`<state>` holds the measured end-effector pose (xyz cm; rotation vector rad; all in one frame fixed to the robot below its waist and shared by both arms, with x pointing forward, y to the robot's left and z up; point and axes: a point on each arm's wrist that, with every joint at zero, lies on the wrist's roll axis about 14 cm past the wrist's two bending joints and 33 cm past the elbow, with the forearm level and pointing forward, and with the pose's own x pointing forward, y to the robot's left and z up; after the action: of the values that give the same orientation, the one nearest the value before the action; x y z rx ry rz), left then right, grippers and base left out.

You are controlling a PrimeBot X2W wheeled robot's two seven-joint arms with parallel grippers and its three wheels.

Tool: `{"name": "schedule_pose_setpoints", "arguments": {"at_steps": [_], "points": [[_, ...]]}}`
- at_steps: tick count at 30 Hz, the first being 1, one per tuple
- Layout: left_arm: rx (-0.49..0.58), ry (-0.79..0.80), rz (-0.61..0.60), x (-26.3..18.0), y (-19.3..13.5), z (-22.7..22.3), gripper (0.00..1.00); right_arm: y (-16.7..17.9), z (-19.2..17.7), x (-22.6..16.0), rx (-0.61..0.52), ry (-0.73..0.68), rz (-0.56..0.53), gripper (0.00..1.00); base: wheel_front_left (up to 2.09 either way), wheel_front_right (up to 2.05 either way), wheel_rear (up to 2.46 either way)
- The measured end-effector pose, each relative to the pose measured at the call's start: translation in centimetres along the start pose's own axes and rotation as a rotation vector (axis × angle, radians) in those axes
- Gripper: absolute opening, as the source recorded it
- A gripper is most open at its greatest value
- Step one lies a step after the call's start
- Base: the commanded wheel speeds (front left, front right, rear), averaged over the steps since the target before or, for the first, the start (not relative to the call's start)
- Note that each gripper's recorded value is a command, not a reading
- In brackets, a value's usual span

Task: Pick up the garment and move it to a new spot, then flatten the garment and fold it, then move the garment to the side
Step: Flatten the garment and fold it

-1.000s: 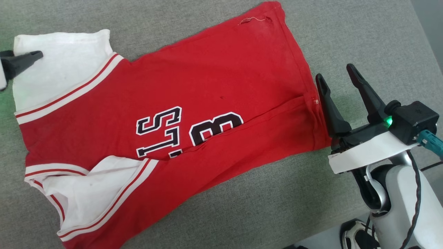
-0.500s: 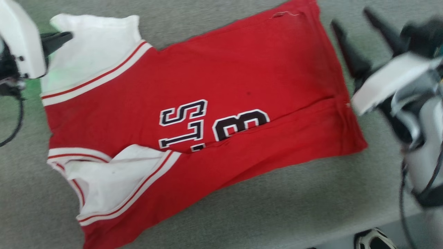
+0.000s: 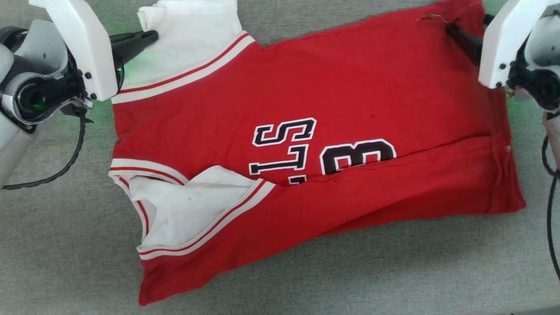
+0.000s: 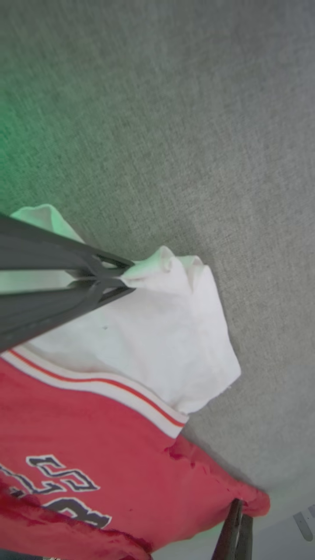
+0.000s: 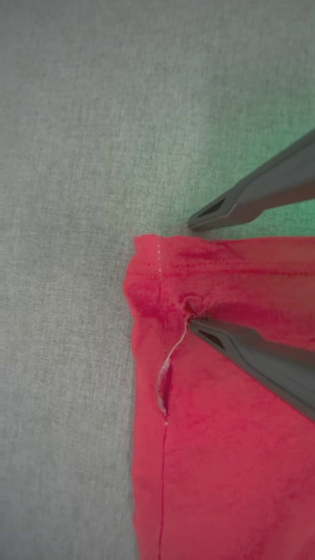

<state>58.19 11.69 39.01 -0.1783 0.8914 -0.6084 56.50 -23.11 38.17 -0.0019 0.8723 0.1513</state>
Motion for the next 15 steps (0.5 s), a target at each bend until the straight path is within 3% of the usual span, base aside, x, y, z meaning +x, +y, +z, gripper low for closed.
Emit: {"name": "schedule_pose_setpoints", "arguments": {"at_steps": [1, 2, 3, 8, 15], "points": [[-0.002, -0.005, 0.003, -0.1, 0.1, -0.1, 0.00, 0.1, -0.1, 0.2, 0.009, 0.004, 0.006, 0.42, 0.00, 0.00, 0.00], [-0.004, -0.012, 0.004, -0.2, 0.2, 0.0, 0.00, 0.1, -0.1, 0.3, 0.013, 0.006, 0.009, 0.18, 0.00, 0.00, 0.00], [-0.004, -0.025, 0.001, -0.2, 0.0, 0.1, 0.00, 0.1, 0.1, 0.3, 0.016, -0.001, 0.011, 0.00, 0.00, 0.00, 0.00], [0.002, -0.129, -0.030, -1.7, -1.7, 2.2, 0.00, 0.1, 1.4, -0.9, 0.012, -0.091, 0.013, 0.00, 0.00, 0.00, 0.00], [0.050, -0.276, -0.134, -6.1, -6.5, 3.3, 0.00, 0.5, 2.1, -4.6, 0.001, -0.201, 0.040, 0.00, 0.00, 0.00, 0.00]]}}
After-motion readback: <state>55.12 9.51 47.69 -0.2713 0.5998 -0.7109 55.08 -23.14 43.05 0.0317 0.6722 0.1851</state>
